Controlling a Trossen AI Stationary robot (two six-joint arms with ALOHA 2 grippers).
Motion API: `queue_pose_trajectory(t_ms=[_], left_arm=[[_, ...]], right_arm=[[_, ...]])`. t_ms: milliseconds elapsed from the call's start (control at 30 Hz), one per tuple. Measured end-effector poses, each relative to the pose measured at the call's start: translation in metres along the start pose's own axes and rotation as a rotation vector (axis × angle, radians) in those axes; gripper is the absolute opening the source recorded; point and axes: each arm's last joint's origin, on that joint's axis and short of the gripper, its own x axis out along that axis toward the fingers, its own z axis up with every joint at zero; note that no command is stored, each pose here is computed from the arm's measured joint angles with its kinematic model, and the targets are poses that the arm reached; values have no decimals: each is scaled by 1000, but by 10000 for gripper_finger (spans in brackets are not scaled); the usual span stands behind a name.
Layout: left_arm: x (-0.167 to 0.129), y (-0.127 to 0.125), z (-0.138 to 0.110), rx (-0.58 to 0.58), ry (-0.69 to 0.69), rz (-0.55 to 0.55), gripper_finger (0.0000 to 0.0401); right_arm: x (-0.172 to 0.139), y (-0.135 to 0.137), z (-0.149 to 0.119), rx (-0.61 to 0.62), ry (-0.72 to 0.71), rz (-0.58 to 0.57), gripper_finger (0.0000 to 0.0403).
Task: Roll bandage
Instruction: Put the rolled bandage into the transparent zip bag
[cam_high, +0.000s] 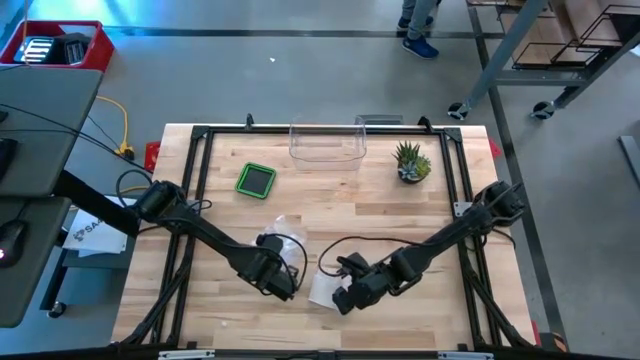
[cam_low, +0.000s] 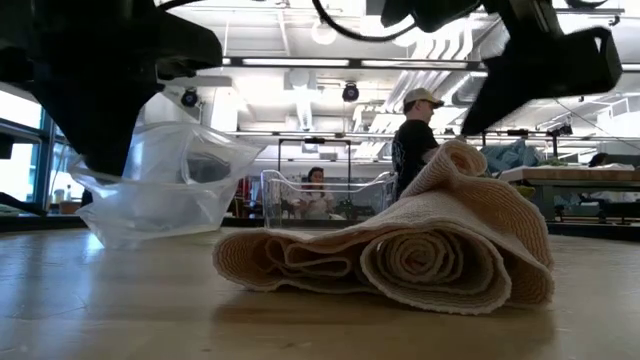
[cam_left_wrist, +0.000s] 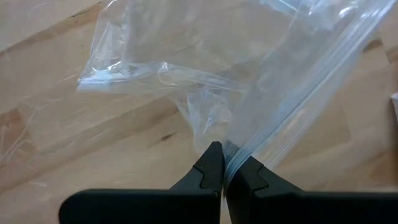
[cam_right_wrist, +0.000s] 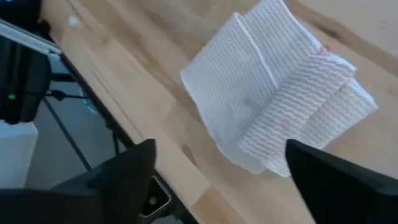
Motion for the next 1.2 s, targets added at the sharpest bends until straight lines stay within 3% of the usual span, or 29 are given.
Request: queue_pose_trajectory(t_ms=[67,133,200,267,333,500,633,933,1100,1200], left_arm=[[0,0,1,-19,1,1,0],[0,0,2,-29,7,1,0],[-1,0,2,-29,6,-1,0],[-1,1,2,-21,5,-1,0],[-2,1,4,-6,3,-4,0],[-1,1,9,60,3,-3,0],[-2,0,10,150,3,-6,0],[-4,1,1,293,4,-19,0],[-5,1,-4,272,-4,-26,0],[-5,1,-5,238,-3,-27,0]], right_arm=[[3,-1,0,11,1,-9,368],[4,-1,1,102,23,-4,390],[3,1,0,175,94,17,396],[3,2,-5,163,173,24,396],[2,3,-11,178,142,28,395],[4,-3,-26,479,-52,-24,395],[21,-14,-33,604,-78,-112,394],[36,-16,-8,653,-51,-113,394],[47,-32,2,687,50,-277,394],[50,-34,5,741,37,-294,394]])
